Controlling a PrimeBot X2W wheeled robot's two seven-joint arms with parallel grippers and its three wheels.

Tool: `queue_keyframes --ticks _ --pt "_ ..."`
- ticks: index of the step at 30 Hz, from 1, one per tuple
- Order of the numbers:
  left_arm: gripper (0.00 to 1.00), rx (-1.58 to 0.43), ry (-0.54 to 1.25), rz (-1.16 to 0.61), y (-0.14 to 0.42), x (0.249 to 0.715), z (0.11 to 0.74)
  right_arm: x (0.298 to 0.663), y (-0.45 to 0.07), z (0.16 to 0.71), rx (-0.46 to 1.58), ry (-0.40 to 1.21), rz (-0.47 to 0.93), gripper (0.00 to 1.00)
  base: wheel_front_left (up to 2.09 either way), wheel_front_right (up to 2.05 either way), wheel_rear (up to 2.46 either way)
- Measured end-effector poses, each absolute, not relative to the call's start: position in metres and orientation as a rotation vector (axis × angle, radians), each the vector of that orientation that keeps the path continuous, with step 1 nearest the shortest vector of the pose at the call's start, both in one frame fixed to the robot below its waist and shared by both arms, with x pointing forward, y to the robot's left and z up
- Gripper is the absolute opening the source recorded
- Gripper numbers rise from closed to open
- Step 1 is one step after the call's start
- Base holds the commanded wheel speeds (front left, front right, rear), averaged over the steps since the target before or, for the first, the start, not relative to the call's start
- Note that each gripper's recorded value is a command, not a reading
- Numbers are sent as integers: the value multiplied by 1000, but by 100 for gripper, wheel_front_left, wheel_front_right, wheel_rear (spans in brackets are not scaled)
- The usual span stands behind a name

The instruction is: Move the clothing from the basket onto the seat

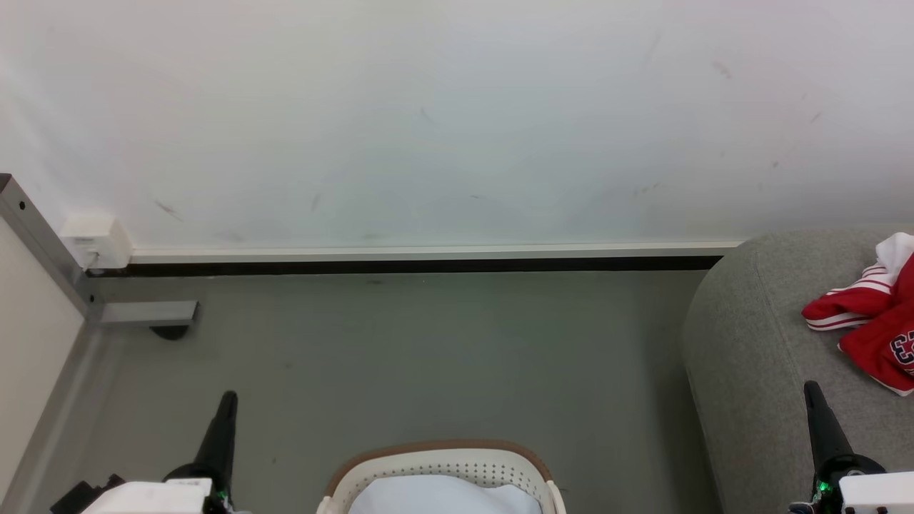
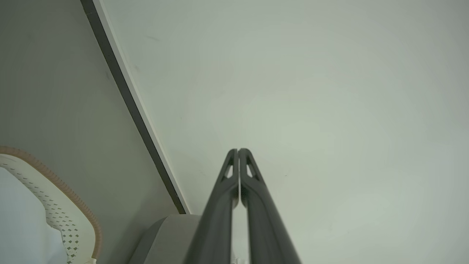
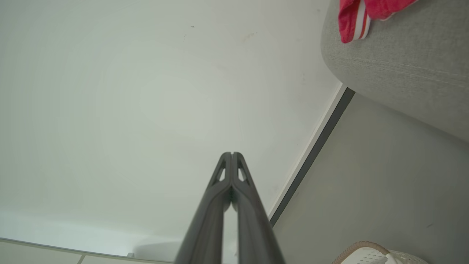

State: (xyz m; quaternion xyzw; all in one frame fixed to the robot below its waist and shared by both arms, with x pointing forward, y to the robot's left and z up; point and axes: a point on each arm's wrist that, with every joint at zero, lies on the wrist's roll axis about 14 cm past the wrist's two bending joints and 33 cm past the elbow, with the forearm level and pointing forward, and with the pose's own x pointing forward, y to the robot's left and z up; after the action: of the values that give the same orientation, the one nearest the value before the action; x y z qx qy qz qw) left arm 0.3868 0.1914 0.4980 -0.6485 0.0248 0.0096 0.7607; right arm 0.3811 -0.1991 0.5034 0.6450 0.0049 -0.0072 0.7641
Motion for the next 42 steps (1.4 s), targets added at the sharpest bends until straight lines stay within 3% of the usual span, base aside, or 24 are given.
queue_keyframes --ticks 25,42 --pt "0 -1567 9 7 199 388 504 387 -200 505 1572 6 -6 0 0 0 0" --pt "0 -1568 7 6 200 388 504 387 -200 505 1575 5 -6 0 0 0 0"
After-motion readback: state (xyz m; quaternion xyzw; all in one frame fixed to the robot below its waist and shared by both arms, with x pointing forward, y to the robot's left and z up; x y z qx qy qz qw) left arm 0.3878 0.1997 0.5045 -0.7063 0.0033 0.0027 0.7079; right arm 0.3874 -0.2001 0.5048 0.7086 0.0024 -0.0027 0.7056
